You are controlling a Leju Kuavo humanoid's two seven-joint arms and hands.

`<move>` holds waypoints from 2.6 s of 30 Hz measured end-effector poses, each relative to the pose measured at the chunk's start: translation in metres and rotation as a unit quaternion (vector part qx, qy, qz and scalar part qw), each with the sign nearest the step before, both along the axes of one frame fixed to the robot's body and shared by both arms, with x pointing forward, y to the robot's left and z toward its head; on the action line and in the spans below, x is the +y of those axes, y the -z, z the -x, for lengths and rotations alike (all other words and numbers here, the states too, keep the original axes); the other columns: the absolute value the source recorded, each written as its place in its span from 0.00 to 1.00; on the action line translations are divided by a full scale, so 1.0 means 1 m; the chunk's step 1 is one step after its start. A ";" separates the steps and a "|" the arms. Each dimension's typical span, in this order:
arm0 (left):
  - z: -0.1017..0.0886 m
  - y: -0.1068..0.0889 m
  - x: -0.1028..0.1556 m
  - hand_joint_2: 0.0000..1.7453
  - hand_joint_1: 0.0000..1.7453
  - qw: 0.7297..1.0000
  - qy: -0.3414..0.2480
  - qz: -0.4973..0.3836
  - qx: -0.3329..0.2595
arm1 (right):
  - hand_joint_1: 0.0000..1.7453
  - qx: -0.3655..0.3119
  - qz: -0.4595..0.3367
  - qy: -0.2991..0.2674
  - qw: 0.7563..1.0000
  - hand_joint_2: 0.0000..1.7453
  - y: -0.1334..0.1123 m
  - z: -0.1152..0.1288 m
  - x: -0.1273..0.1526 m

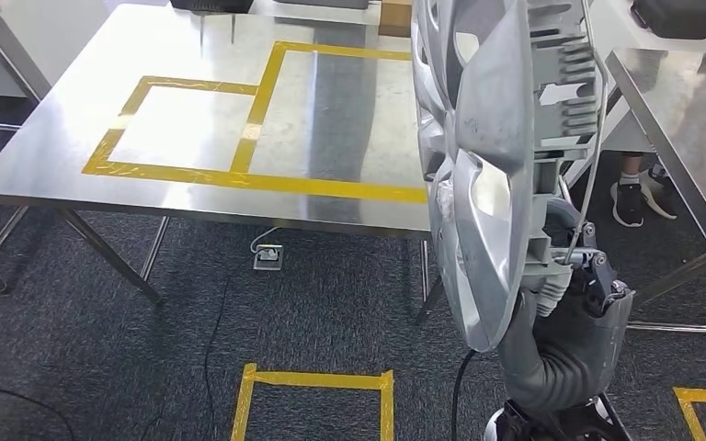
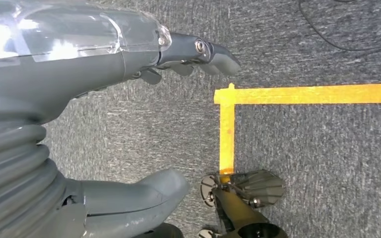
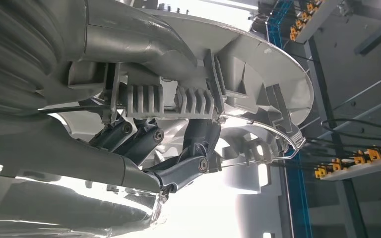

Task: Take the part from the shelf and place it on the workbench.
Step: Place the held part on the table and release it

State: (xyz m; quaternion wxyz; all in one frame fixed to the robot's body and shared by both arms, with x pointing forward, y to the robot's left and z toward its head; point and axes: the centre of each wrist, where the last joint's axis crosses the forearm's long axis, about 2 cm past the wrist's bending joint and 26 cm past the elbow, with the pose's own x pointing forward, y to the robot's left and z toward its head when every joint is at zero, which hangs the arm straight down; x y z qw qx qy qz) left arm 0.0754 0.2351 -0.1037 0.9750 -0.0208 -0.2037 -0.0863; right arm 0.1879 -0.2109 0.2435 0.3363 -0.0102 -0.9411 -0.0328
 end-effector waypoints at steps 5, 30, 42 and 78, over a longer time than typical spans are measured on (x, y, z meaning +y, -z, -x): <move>0.000 0.000 0.000 1.00 0.00 1.000 -0.004 -0.010 0.010 | 1.00 -0.002 -0.004 -0.006 1.000 1.00 0.000 0.000 0.000; 0.000 0.000 0.000 1.00 0.00 1.000 -0.005 -0.002 0.023 | 1.00 -0.002 -0.007 -0.012 1.000 1.00 0.001 0.000 0.000; 0.000 0.000 0.000 1.00 0.00 0.999 -0.003 -0.003 0.034 | 1.00 -0.003 -0.006 -0.014 1.000 1.00 0.001 0.000 0.000; 0.000 0.000 0.000 1.00 0.00 0.999 -0.001 -0.004 0.038 | 1.00 -0.002 -0.003 -0.019 1.000 1.00 0.001 0.000 0.001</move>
